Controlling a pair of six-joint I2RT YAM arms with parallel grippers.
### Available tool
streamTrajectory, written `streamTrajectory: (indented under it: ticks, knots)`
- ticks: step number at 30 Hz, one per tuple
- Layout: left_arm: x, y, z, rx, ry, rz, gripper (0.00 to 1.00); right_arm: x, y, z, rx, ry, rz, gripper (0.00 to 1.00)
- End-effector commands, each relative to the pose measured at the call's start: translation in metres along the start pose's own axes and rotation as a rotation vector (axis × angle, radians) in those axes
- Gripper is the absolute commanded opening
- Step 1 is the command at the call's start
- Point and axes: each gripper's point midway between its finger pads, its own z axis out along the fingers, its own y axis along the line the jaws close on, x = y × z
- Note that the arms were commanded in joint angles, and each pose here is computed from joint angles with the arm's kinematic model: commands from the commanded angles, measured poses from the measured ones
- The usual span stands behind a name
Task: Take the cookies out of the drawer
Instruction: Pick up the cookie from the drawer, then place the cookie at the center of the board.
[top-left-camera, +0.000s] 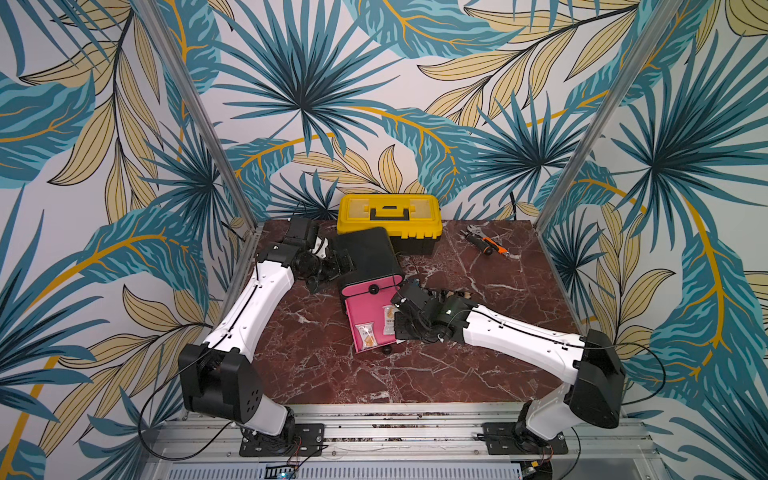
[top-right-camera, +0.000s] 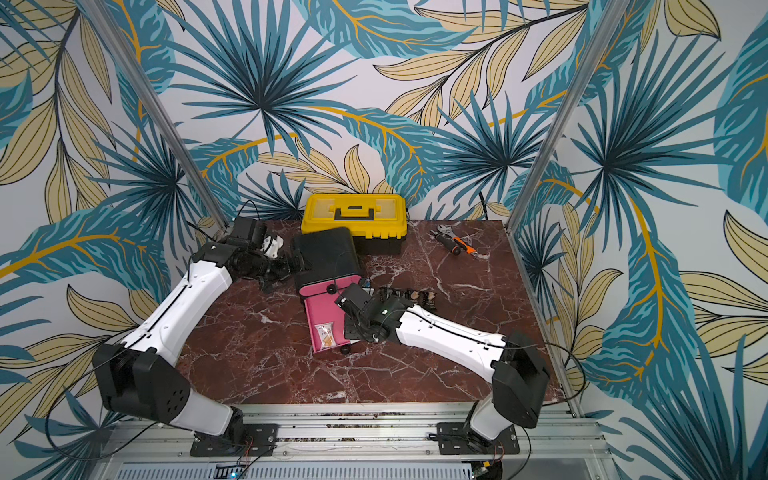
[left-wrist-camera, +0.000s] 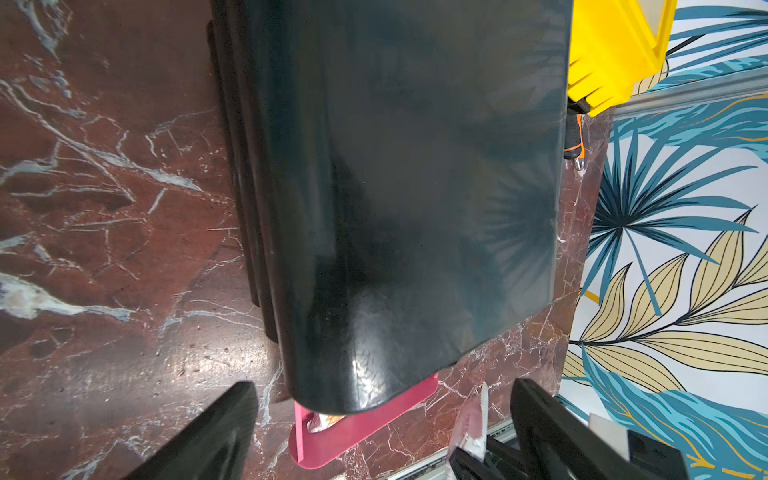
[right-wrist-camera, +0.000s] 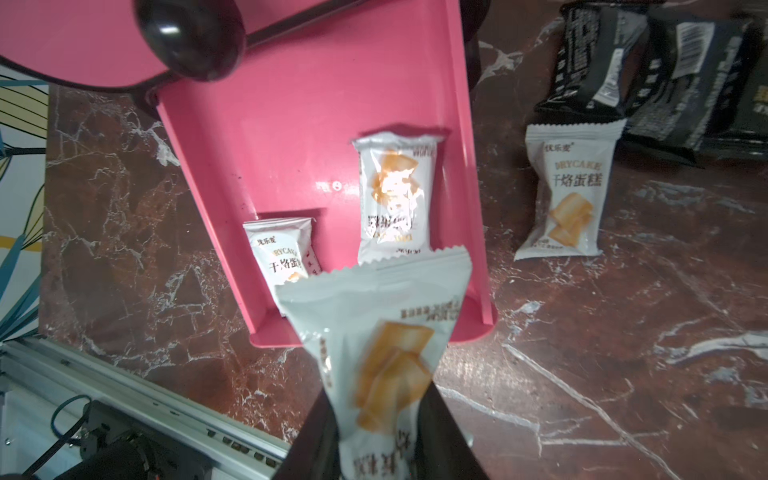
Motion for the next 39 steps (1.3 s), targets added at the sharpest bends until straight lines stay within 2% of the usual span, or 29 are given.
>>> streamTrajectory:
  ticks: [1, 5, 9, 13, 17, 21, 28, 31, 39]
  knots:
    - [-0.006, -0.023, -0.019, 0.079, -0.052, 0.021, 1.0, 0.002, -0.02, -0.011, 0.053, -0.018, -0.029, 0.3]
    - [-0.002, -0.045, -0.018, 0.166, -0.051, 0.039, 1.0, -0.007, -0.05, -0.024, 0.112, -0.056, 0.005, 0.29]
    - [0.013, -0.077, -0.015, 0.232, -0.031, 0.125, 1.0, -0.018, -0.099, -0.034, 0.173, -0.098, 0.083, 0.3]
    - [0.024, -0.097, -0.013, 0.267, -0.023, 0.154, 1.0, -0.017, -0.143, -0.028, 0.224, -0.069, 0.123, 0.3]
    - [0.025, -0.099, -0.021, 0.252, -0.044, 0.151, 1.0, -0.015, -0.165, -0.005, 0.24, 0.001, 0.114, 0.3]
    - [0.021, -0.088, -0.027, 0.186, -0.084, 0.14, 1.0, -0.019, -0.175, 0.024, 0.261, 0.095, 0.088, 0.3]
    - [-0.001, -0.086, -0.03, 0.131, -0.177, 0.127, 1.0, -0.045, -0.172, 0.058, 0.271, 0.135, 0.027, 0.3]
    - [-0.01, -0.086, -0.035, 0.122, -0.222, 0.114, 1.0, -0.041, -0.171, 0.07, 0.265, 0.164, 0.038, 0.3]
    - [-0.014, -0.073, -0.032, 0.079, -0.236, 0.11, 1.0, -0.033, -0.166, 0.088, 0.211, 0.163, 0.098, 0.3]
